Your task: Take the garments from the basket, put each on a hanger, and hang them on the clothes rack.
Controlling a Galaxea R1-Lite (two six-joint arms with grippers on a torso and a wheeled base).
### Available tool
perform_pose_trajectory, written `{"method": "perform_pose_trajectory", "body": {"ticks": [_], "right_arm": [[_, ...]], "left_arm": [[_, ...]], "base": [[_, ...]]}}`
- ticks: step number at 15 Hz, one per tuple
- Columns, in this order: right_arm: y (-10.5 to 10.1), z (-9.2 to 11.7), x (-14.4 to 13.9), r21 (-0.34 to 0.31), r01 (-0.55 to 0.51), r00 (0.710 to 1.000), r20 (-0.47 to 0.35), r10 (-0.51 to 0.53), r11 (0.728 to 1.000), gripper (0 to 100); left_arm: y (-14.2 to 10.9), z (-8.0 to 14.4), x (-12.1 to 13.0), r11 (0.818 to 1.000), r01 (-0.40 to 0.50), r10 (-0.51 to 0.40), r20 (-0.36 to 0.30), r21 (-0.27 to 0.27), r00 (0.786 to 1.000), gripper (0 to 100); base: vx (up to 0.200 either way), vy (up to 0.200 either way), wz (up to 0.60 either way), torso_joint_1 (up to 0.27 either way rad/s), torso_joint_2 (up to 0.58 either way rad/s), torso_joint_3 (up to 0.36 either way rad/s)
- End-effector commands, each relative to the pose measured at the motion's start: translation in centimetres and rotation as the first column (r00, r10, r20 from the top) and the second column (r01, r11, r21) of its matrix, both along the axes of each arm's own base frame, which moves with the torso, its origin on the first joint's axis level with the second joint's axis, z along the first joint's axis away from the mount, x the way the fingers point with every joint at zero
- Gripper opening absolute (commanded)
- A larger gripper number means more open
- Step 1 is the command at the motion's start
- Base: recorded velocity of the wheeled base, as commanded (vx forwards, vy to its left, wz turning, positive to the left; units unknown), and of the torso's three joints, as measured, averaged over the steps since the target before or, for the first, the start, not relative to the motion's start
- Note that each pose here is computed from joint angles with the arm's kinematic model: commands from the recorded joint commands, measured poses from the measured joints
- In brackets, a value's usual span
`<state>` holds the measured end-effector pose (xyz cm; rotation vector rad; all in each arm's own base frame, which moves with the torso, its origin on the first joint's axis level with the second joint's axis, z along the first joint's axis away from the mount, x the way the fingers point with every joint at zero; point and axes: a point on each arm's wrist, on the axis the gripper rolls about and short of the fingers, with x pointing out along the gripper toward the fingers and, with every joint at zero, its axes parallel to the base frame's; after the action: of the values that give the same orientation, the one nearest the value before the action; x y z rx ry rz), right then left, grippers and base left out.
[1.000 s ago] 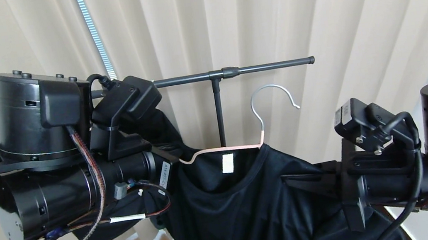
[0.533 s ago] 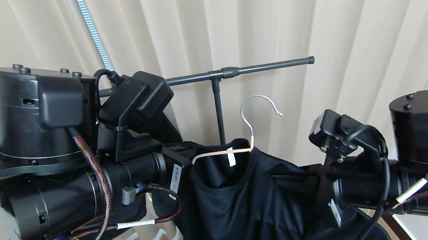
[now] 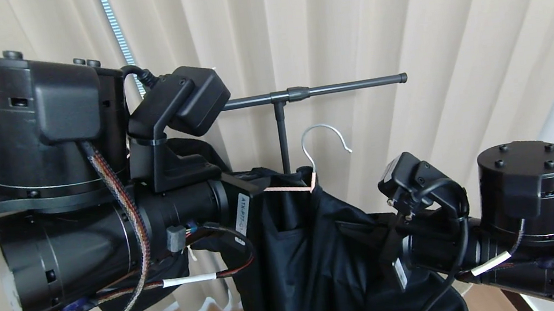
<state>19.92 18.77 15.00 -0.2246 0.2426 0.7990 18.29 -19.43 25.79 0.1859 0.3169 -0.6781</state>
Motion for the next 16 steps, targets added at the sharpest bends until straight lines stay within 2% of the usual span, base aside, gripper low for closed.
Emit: {"method": "perform_pose_trajectory", "body": {"ticks": [1, 7, 8, 11, 14, 15, 16], "right_arm": [[0.4, -0.8, 0.3, 0.008, 0.002, 1.0, -0.011, -0.002, 1.0, 0], [0.1, -0.3, -0.1, 0.152, -0.007, 0.998, 0.066, -0.003, 0.988, 0], [0.0, -0.3, -0.1, 0.156, -0.007, 0.998, 0.07, -0.004, 0.988, 0], [0.0, -0.1, -0.1, 0.16, -0.005, 0.997, 0.075, -0.007, 0.987, 0], [-0.5, -0.1, 0.3, 0.161, 0.004, 0.997, 0.076, -0.016, 0.987, 0], [-0.8, -0.1, 0.5, 0.164, -0.005, 0.997, 0.073, -0.007, 0.986, 0], [-2.3, -0.1, 1.1, 0.171, -0.04, 0.998, 0.062, 0.03, 0.984, 0]], "left_arm": [[-0.4, 0.0, 0.2, 1.0, 0.003, -0.003, -0.002, -0.003, 1.0, 0], [-1.3, -1.2, 1.0, 1.0, -0.008, 0.009, -0.034, 0.025, 0.999, 0], [-1.3, -1.3, 1.0, 1.0, -0.011, 0.012, -0.03, 0.028, 0.999, 100], [-1.2, -1.1, 0.8, 1.0, -0.012, 0.013, -0.024, 0.026, 1.0, 100], [0.9, -0.6, 0.0, 0.999, -0.04, 0.04, -0.008, 0.015, 0.999, 100], [1.9, -0.5, -0.1, 0.998, -0.061, 0.061, -0.001, 0.014, 0.998, 100], [4.5, -0.6, 0.2, 0.993, -0.114, 0.113, 0.02, 0.035, 0.993, 100]], "base": [[0.0, 0.0, 0.0, 0.0, 0.0, 0.0], [0.0, 0.0, 0.0, 0.0, 0.0, 0.0], [0.0, 0.0, 0.0, 0.0, 0.0, 0.0], [0.0, 0.0, 0.0, 0.0, 0.0, 0.0], [0.0, 0.0, 0.0, 0.0, 0.0, 0.0], [0.0, 0.0, 0.0, 0.0, 0.0, 0.0], [0.0, 0.0, 0.0, 0.0, 0.0, 0.0]]}}
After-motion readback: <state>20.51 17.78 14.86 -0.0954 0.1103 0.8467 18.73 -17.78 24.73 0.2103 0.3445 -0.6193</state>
